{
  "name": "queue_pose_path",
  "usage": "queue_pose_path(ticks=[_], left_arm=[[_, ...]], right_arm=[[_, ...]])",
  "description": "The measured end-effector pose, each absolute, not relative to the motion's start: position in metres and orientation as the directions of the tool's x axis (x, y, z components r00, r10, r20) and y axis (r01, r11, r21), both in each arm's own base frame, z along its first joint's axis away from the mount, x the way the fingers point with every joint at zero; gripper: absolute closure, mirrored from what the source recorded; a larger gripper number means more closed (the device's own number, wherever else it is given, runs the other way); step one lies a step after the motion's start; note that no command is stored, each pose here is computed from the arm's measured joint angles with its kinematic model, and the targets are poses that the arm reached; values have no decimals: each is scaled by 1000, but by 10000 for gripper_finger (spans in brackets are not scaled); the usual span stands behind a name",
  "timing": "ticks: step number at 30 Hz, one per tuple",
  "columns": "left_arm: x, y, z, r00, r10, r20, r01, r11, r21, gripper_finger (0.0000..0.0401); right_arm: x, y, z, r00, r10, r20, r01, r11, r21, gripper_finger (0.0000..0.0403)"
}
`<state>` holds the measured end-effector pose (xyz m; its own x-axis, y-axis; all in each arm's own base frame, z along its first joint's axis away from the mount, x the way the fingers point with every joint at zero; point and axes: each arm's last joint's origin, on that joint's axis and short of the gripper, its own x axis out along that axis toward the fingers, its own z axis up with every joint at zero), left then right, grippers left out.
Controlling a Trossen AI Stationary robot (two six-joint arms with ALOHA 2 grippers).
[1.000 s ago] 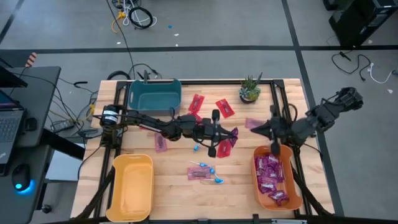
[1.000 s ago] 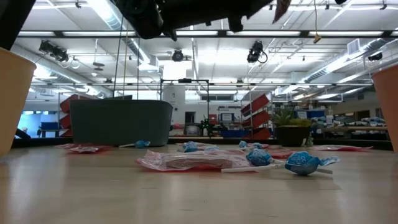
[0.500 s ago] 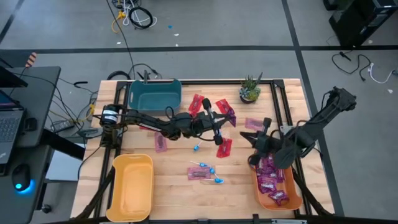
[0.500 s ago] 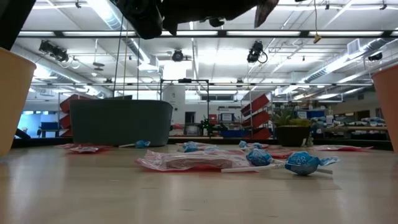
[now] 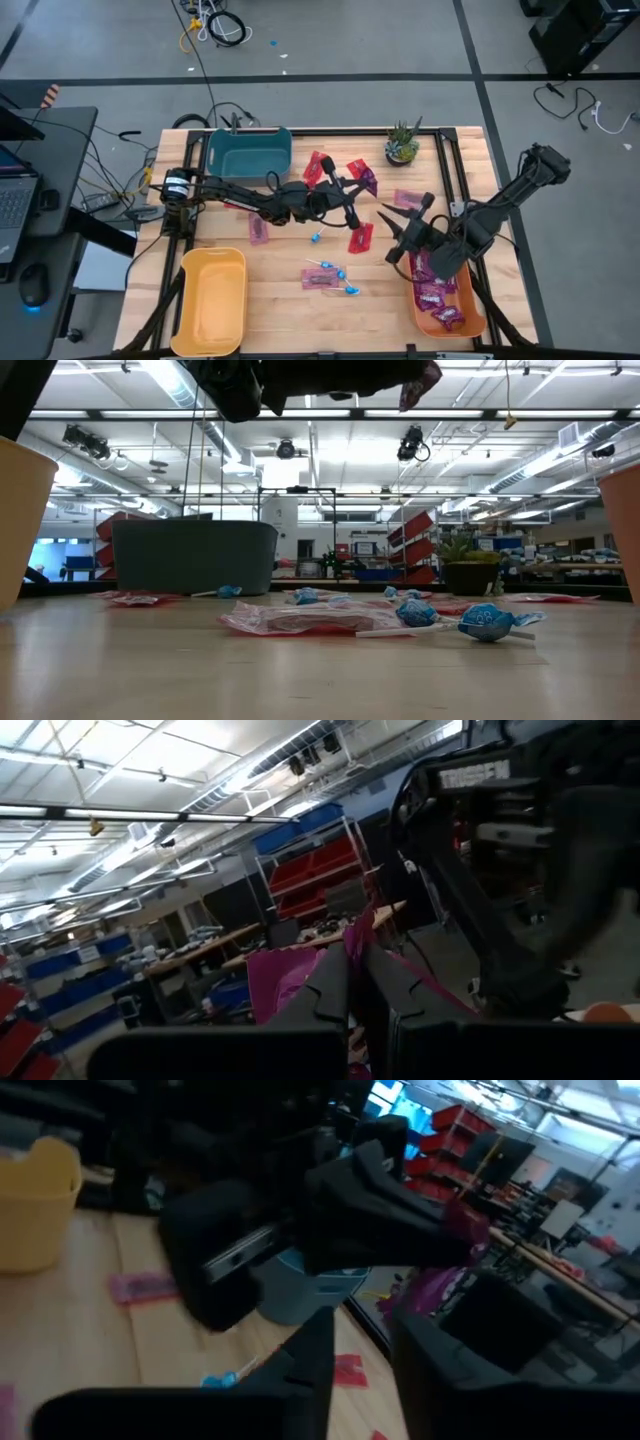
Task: Sort candy
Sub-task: Put the purple candy into the orange bin
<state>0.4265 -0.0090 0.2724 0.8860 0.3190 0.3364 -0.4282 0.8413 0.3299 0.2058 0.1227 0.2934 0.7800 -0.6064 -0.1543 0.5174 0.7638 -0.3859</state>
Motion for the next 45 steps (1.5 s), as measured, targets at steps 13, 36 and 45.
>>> queue_pose_path(ticks=[13,36,45], left_arm=[[425,-21,275,893,266,364,-396,848,352,394],[425,-31,273,897,279,343,-391,863,319,362],[425,-30,273,899,280,338,-389,864,318,289]], right_arm=[[225,94,295,756,-622,-202,588,782,-206,199],[229,87,294,757,-614,-223,569,787,-237,390],[229,86,294,756,-616,-223,576,787,-221,389]])
